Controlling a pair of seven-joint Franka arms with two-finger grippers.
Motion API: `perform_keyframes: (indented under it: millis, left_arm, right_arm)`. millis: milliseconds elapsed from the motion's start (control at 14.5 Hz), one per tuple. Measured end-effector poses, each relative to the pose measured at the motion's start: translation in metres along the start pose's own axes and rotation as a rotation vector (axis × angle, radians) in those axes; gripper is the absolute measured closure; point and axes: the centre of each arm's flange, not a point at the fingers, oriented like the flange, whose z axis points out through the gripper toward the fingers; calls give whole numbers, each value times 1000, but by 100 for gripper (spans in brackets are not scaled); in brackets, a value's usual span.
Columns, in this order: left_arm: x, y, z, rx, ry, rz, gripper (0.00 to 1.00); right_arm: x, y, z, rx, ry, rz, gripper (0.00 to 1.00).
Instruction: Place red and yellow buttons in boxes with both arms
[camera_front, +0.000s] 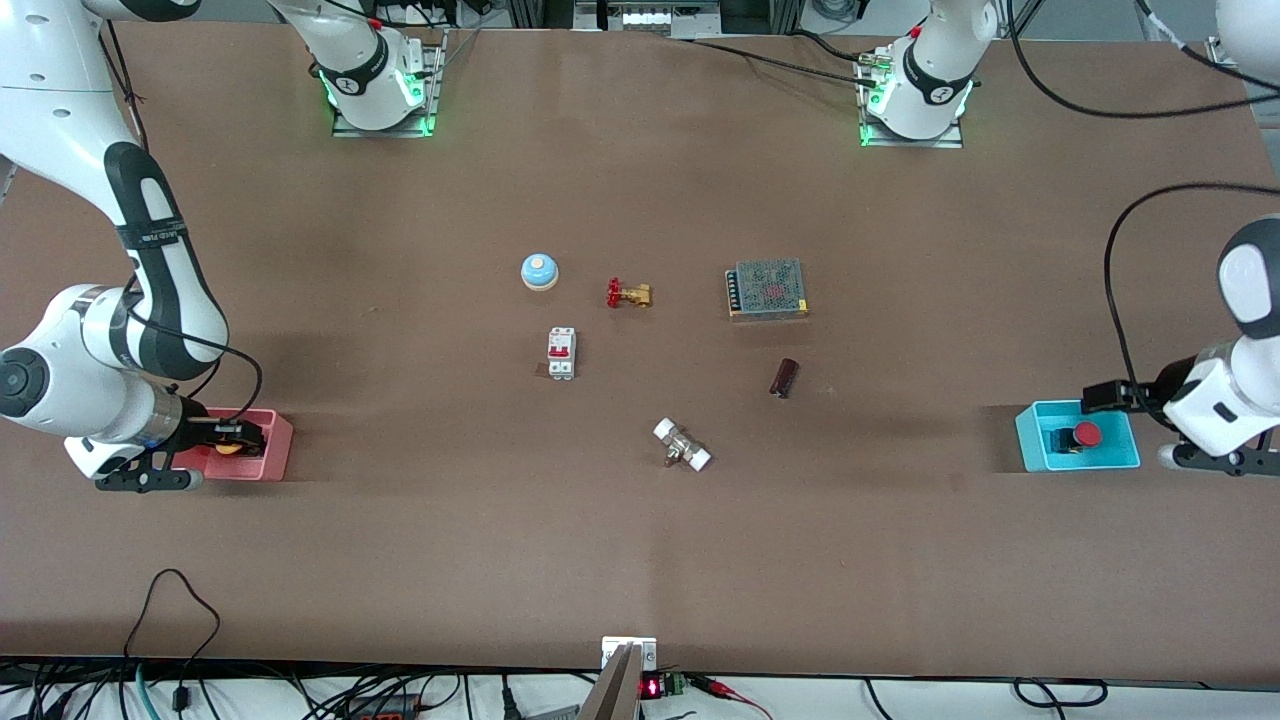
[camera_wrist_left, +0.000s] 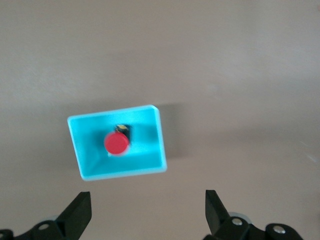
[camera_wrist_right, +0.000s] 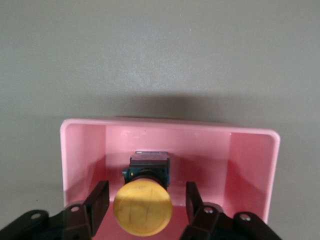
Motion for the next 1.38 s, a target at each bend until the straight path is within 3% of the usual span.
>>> perform_keyframes:
  millis: [69,276,414,828,966,1241,1379]
  left_arm:
    - [-5,13,-24,-3,-29,12,0]
    - [-20,52,-86,-3,-101,45,0]
    - [-25,81,-113,4,-109,68,0]
    - [-34,134,-155,32,-40,84,0]
    - [-47,154,-167,48,17,59,0]
    - [-79,138,-164,56,107,24,0]
    - [-95,117,-159,44,116,-13,0]
  right_arm:
    - [0,1,-8,-1,-4,-13,26]
    - [-7,-1,-53,-2,-45,-30,4]
    - [-12,-9,-92,-3,-64,-40,0]
    - [-37,-86,-214,-22,-63,-112,0]
    - [-50,-111,-254,-34,-47,-117,0]
    - [-84,-127,-314,-29,-54,-101,0]
    - [-96,-135,-329,-28,-66,-81,0]
